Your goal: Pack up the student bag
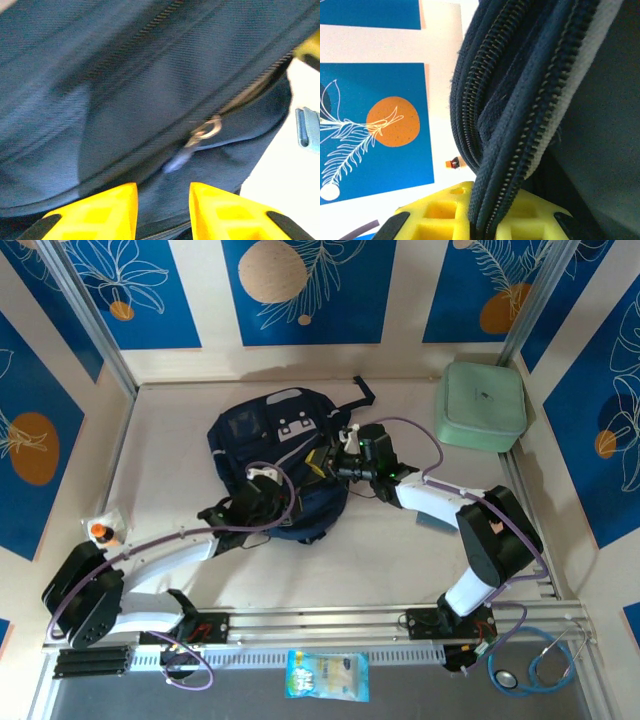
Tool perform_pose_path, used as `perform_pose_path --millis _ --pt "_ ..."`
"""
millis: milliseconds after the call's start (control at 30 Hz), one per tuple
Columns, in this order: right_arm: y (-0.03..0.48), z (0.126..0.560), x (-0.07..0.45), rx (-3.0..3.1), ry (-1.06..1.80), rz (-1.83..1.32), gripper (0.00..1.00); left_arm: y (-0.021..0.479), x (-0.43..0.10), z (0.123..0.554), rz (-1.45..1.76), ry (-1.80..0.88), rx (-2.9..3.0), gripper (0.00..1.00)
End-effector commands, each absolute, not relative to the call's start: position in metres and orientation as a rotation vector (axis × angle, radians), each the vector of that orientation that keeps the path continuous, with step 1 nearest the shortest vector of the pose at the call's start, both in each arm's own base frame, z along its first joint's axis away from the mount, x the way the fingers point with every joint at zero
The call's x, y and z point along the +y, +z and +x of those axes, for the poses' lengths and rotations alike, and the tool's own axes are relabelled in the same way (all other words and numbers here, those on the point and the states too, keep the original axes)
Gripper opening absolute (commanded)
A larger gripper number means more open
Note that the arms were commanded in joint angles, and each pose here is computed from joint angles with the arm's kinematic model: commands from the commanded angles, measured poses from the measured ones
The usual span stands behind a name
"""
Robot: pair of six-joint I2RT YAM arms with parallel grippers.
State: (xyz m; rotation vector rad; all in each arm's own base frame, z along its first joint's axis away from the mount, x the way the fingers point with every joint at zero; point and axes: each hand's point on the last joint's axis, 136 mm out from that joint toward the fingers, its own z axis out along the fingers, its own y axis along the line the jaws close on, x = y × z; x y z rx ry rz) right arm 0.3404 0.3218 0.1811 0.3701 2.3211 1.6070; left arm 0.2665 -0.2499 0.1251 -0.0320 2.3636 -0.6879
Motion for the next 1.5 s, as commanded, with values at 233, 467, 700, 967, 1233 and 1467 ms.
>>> perform_pose_path --millis 233,467,700,967,1233,1467 --pt "0.212 0.334 0.343 2.269 1.712 0.244 0.13 0.137 -0.239 0.270 -0.181 -0.583 2.341 0.39" --pt "0.219 0.330 0.348 2.263 1.731 0.213 0.13 0.139 -0.254 0.280 -0.140 -0.583 2.343 0.32" --pt "0.222 0.327 0.350 2.259 1.735 0.198 0.13 0.130 -0.244 0.283 -0.188 -0.468 2.389 0.37" --pt "0.222 0.326 0.352 2.263 1.731 0.184 0.13 0.124 -0.246 0.287 -0.206 -0.435 2.421 0.33" --pt "0.223 0.323 0.356 2.265 1.728 0.152 0.13 0.126 -0.242 0.294 -0.228 -0.389 2.405 0.21" --pt "0.220 0.322 0.358 2.276 1.728 0.152 0.13 0.129 -0.243 0.296 -0.220 -0.414 2.395 0.17"
